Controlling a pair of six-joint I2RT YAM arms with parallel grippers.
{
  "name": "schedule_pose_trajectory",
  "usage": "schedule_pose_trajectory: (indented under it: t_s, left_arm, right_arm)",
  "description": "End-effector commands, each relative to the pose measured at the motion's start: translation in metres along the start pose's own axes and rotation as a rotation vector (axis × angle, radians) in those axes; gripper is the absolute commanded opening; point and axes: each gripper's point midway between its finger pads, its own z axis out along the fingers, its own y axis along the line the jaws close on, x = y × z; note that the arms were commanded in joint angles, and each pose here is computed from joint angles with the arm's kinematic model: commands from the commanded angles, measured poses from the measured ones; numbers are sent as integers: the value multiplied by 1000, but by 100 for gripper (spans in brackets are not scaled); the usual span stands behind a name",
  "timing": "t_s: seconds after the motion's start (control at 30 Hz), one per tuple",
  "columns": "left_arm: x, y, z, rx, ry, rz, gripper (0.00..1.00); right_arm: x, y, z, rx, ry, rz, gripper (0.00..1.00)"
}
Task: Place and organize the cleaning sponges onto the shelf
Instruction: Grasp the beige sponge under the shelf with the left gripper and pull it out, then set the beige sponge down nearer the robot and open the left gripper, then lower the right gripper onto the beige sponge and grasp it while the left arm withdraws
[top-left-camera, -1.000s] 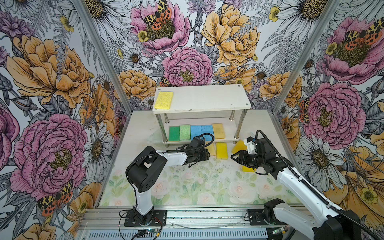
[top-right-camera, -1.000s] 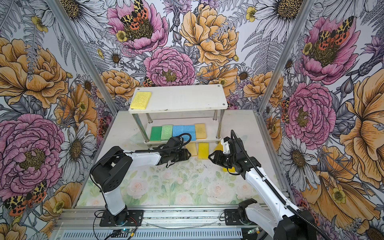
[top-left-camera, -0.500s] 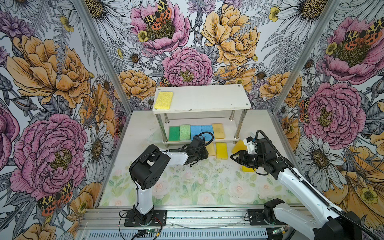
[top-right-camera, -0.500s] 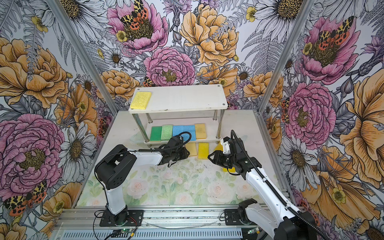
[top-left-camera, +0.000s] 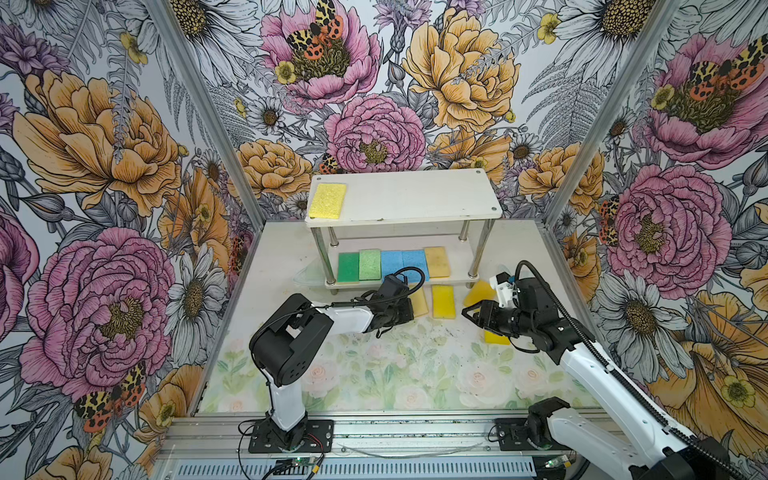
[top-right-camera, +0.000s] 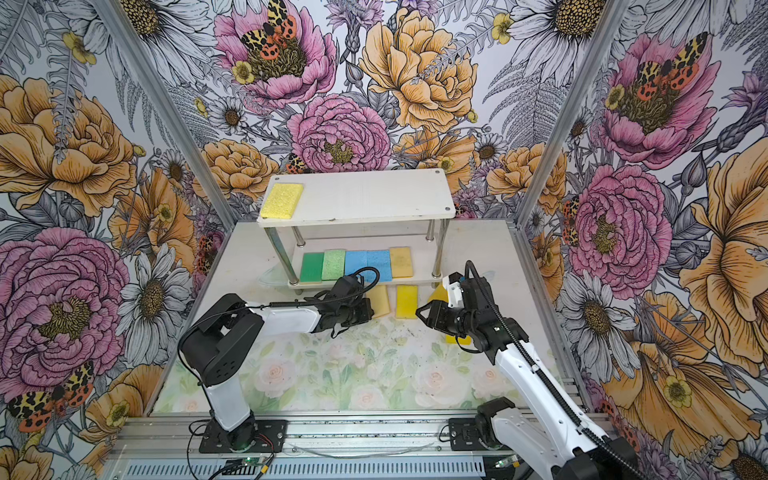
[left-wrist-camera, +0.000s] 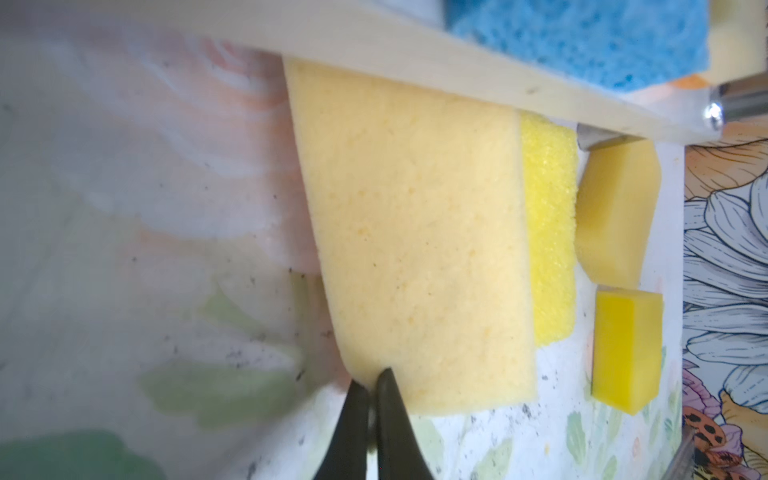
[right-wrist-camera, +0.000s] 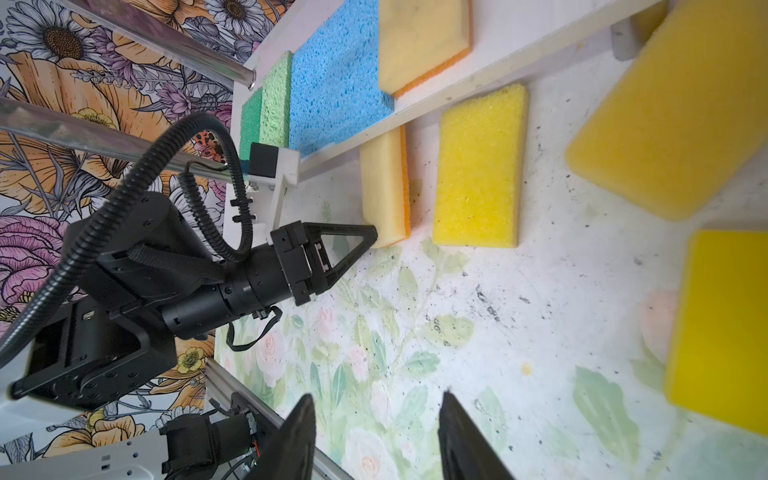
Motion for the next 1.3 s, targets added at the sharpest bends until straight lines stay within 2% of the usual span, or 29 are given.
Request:
schedule_pose_trajectory:
  t_s: [0.0, 0.23, 0.43, 0.47, 0.53, 0.67, 0.9, 1.03, 1.27]
  left_arm:
    - [25, -3, -22, -12, 82, 29, 8]
    - [77, -10, -52, -13, 142, 64, 9]
    - [121, -18, -58, -42, 165, 97, 10]
    - [123, -19, -58, -45, 162, 99, 12]
    - [125, -20, -57, -47, 167, 100, 28]
    - [124, -24, -58, -29, 171, 104, 42]
    - [108, -30, -79, 104, 112, 36, 45]
    - [91, -25, -96, 213, 57, -61, 49]
    - [59, -4, -129, 259, -59, -128, 58]
  right_arm:
    - [-4, 7, -4, -30, -18, -2, 50]
    - [17, -2, 6, -4, 31, 19, 50]
    - [43, -7, 18, 34, 85, 9, 50]
    - [48, -8, 20, 41, 96, 10, 50]
    - [56, -10, 24, 60, 113, 3, 50]
    - [70, -17, 32, 106, 141, 3, 50]
    - [85, -31, 41, 190, 147, 1, 45]
    - [97, -35, 49, 224, 176, -23, 44]
    - [109, -32, 67, 196, 212, -14, 42]
